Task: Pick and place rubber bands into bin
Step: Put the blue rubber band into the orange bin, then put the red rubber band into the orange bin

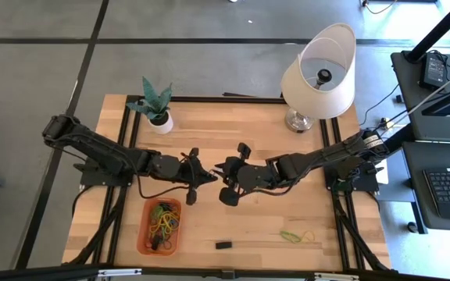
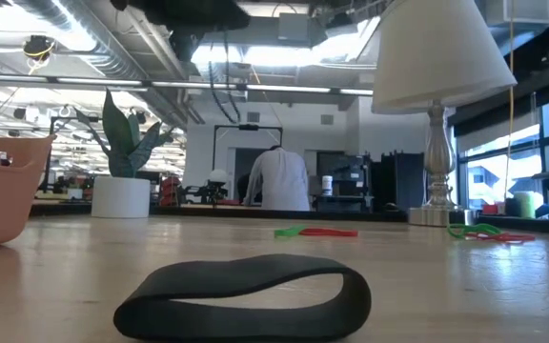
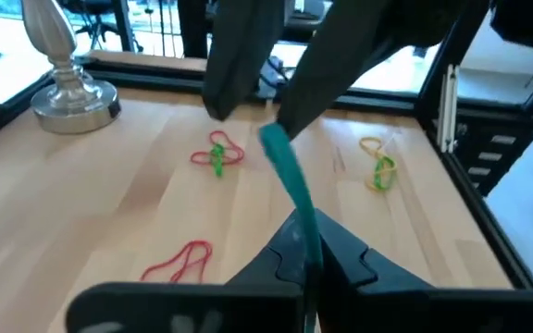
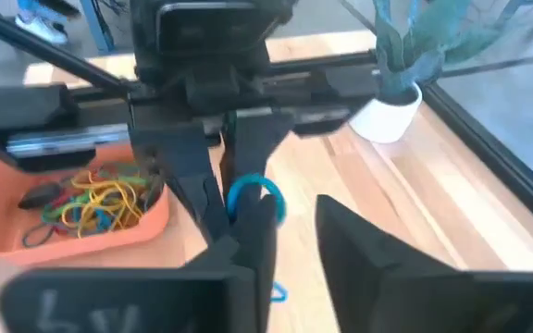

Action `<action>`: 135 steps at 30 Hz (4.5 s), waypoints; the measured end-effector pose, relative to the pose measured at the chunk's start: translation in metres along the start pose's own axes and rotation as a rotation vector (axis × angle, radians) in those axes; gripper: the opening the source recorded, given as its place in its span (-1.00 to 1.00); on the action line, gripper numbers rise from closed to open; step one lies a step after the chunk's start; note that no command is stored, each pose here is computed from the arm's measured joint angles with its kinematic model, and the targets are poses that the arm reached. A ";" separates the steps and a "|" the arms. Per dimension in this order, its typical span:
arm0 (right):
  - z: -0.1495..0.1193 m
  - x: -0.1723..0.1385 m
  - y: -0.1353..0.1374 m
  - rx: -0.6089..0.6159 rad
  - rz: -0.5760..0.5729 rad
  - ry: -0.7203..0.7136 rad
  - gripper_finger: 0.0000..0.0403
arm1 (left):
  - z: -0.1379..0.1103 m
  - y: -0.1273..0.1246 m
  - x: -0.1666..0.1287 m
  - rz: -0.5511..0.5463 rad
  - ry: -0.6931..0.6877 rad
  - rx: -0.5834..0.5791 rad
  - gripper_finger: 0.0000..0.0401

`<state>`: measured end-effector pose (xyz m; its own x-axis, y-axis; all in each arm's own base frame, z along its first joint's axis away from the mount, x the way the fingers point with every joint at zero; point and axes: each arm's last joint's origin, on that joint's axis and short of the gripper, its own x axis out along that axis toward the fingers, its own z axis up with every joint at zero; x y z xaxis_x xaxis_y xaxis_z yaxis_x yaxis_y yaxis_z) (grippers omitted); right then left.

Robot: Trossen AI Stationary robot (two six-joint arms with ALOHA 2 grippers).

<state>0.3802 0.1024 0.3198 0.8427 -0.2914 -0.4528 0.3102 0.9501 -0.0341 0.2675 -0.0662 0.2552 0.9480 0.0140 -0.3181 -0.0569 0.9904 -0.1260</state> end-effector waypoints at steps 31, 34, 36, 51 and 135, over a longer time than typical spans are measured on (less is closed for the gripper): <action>-0.172 -0.129 -0.037 0.430 0.230 0.273 -0.58 | 0.014 -0.073 -0.070 0.273 0.723 -0.553 -0.99; -0.179 -0.134 -0.041 0.462 0.288 0.234 -0.61 | -0.002 -0.087 -0.063 0.324 0.784 -0.616 -0.99; -0.180 -0.135 -0.042 0.466 0.316 0.206 -0.63 | -0.013 -0.095 -0.057 0.368 0.820 -0.663 -0.99; -0.173 -0.138 -0.039 0.354 0.403 0.199 -0.68 | -0.077 -0.133 -0.034 0.664 1.098 -0.906 -0.75; -0.215 -0.046 -0.106 0.949 -0.534 0.843 -0.48 | -0.006 0.048 -0.079 0.032 0.384 -0.114 -0.99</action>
<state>0.2145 0.0393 0.1528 0.1139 -0.1145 -0.9869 0.9744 0.2067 0.0884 0.1883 -0.0207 0.2684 0.7603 -0.0291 -0.6489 -0.1395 0.9684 -0.2068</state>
